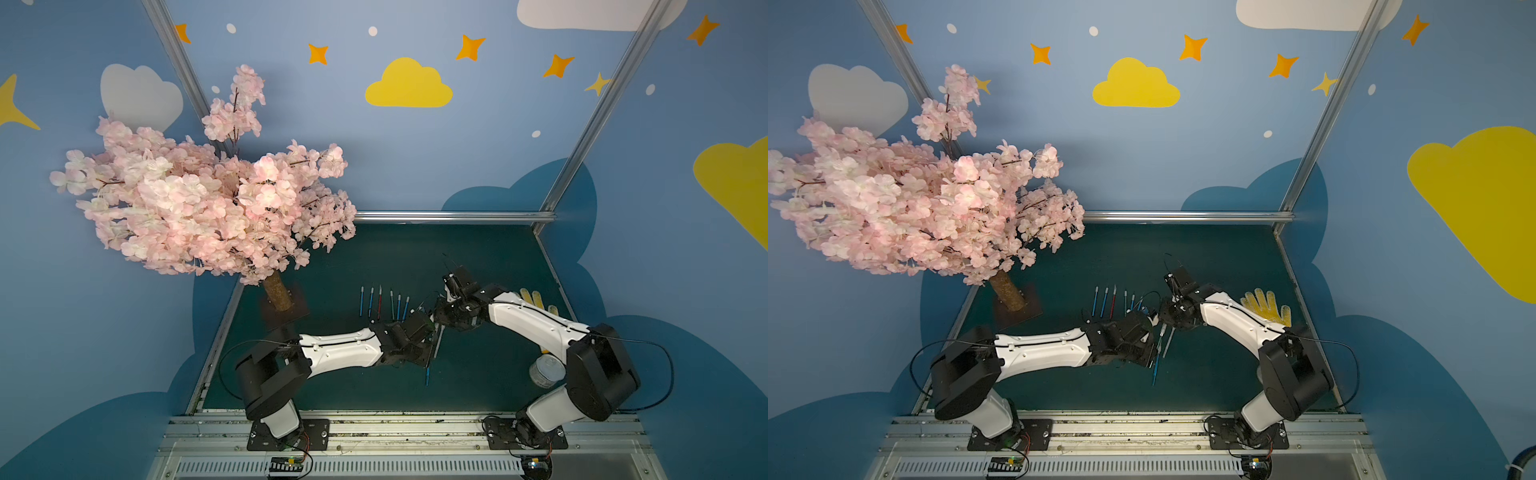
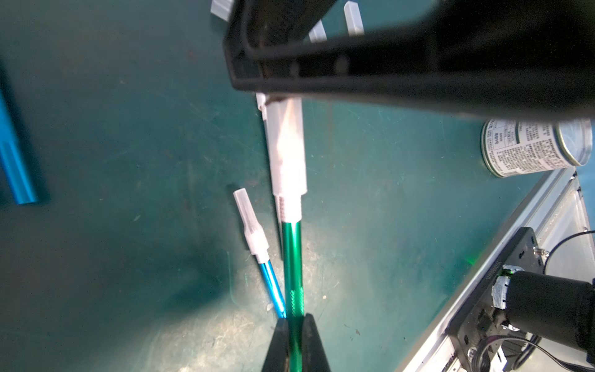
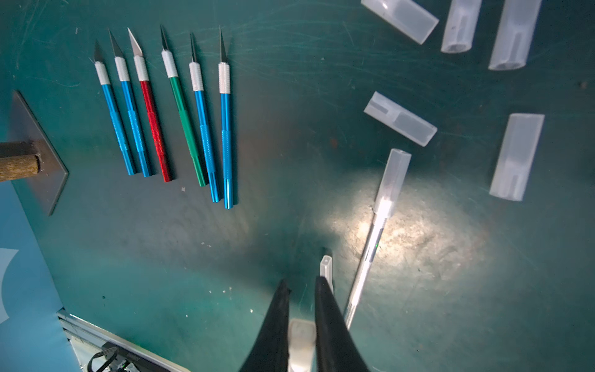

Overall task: Remove protective caps from carving knives
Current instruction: Remove the protective sleeve from the carving knife.

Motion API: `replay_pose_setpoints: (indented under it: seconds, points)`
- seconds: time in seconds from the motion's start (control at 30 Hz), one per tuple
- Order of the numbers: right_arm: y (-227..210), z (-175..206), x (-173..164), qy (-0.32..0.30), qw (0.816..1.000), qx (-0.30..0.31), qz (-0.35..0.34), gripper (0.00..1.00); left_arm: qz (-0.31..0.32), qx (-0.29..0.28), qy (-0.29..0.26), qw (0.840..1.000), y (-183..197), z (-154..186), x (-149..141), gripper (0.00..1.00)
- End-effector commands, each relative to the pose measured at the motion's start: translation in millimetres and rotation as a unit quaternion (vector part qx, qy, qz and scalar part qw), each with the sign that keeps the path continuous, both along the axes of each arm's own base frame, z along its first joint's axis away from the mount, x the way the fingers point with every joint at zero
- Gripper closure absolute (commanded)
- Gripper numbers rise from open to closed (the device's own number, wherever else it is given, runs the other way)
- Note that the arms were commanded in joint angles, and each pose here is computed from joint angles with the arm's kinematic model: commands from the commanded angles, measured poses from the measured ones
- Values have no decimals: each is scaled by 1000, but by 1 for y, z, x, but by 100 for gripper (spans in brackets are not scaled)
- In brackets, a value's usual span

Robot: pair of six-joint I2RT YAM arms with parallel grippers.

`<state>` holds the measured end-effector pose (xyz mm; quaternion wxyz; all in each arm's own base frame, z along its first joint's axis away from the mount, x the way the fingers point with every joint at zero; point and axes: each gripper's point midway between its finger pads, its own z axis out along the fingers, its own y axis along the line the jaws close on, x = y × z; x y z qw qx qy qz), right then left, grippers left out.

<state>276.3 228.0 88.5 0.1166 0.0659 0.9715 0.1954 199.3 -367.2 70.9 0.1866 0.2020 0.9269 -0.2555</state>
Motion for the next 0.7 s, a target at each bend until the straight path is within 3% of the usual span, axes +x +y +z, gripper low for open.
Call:
replay_pose_setpoints:
  seconds: [0.0, 0.4, 0.67]
  points:
    - [2, 1, 3, -3, 1000, -4, -3, 80, -3, 3, -8, 1000, -4, 3, 2, 92]
    - [5, -8, -7, 8, 1000, -4, -3, 77, 1, -1, -15, 1000, -7, 6, 6, 92]
    - [1, -7, -5, 4, 1000, -14, -16, 88, 0, 2, -16, 1000, -4, 5, 4, 93]
